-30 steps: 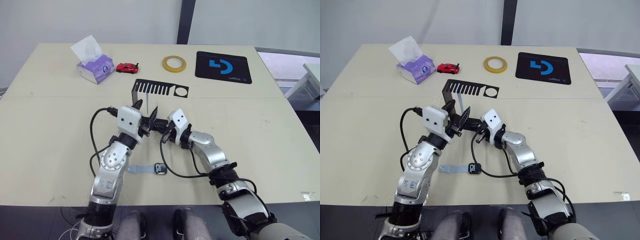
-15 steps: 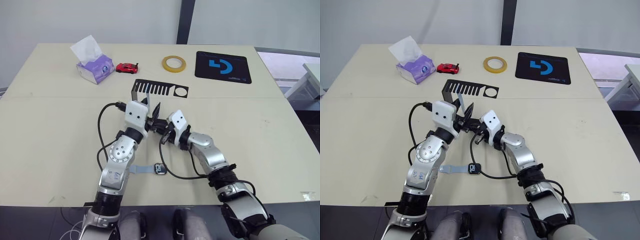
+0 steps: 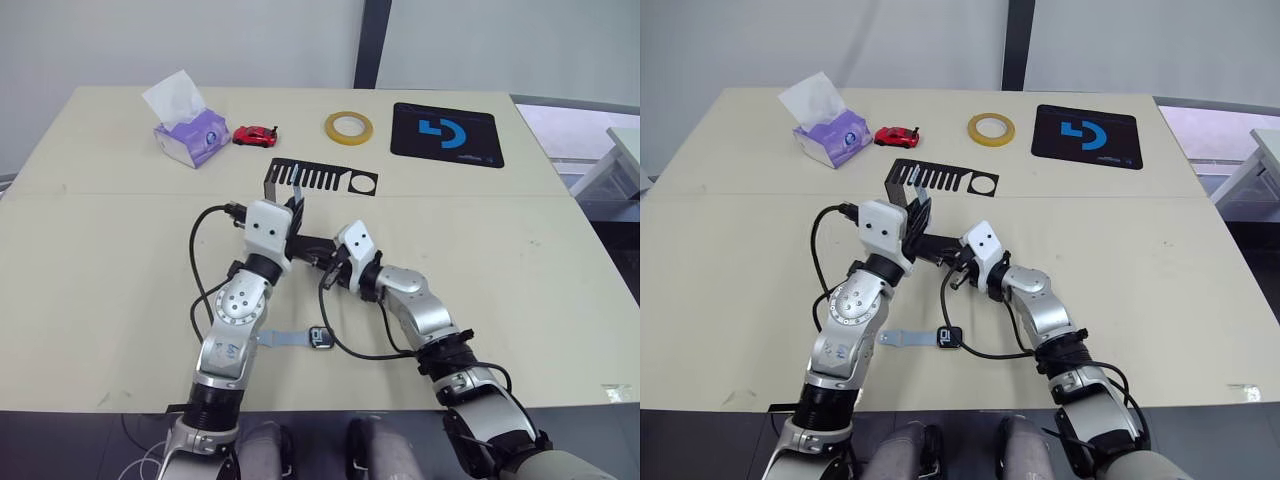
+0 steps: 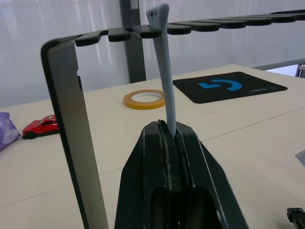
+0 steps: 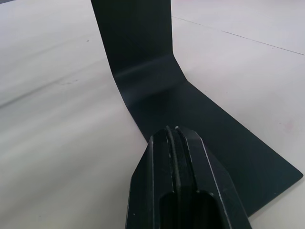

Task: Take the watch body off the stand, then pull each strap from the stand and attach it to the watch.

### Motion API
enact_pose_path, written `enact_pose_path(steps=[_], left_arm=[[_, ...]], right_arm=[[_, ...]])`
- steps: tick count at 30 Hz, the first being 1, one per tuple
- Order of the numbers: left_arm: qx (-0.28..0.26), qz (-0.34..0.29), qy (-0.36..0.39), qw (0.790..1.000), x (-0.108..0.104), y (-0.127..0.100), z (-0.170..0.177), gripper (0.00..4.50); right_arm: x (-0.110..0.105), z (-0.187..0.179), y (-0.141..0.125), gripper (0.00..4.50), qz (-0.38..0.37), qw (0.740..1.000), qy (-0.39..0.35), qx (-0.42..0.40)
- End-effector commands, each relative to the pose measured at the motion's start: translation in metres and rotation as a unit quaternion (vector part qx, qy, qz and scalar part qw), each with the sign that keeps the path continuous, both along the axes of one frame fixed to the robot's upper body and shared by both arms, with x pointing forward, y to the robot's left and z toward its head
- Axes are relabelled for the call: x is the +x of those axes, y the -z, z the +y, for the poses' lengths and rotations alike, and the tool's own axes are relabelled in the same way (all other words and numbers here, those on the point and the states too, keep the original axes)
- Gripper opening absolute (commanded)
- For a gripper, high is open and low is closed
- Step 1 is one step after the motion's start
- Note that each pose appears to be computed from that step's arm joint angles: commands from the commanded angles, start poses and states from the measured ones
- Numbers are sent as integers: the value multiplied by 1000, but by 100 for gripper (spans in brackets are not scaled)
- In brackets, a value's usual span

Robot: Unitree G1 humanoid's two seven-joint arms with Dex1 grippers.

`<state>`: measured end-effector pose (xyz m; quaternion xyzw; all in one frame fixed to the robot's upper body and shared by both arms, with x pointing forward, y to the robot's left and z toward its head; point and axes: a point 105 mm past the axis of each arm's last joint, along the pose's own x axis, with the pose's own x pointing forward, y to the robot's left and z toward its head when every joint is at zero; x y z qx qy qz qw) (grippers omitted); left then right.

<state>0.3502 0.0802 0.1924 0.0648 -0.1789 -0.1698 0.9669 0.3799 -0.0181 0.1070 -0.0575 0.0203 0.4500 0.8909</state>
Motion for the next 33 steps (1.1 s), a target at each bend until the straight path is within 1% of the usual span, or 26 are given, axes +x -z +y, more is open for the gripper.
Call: enact_pose_path(steps=[1,7,15,19,23,26,29,30,33], left_arm=[[2,-40,1,999,-6,-16,0,4],[9,-50,12,999,-12,-16,0,4],[15,-52,24,998,-22,-15,8,4],[14,-63,59,996,-31,-18,7,4],[41,-63,73,994,-39,-16,20,4],[42,-60,89,993,-45,-17,35,4],[16,-66,188,980,-65,-25,39,4],[12,-57,221,973,-72,-26,45,4],[1,-19,274,961,-79,-25,61,4]], right_arm=[[-2,-5,13,0,18,1000,9,-15],[-2,-4,15,0,21,1000,9,-16],[-1,-4,17,0,25,999,10,-16],[-1,-4,16,0,26,1000,11,-14],[1,-4,15,0,21,1000,13,-14],[1,-5,13,0,17,1000,12,-11],[-4,-5,5,0,10,1000,-12,9],[-6,-6,0,0,1,1000,-23,18],[-13,-11,-11,0,-15,998,-44,34]])
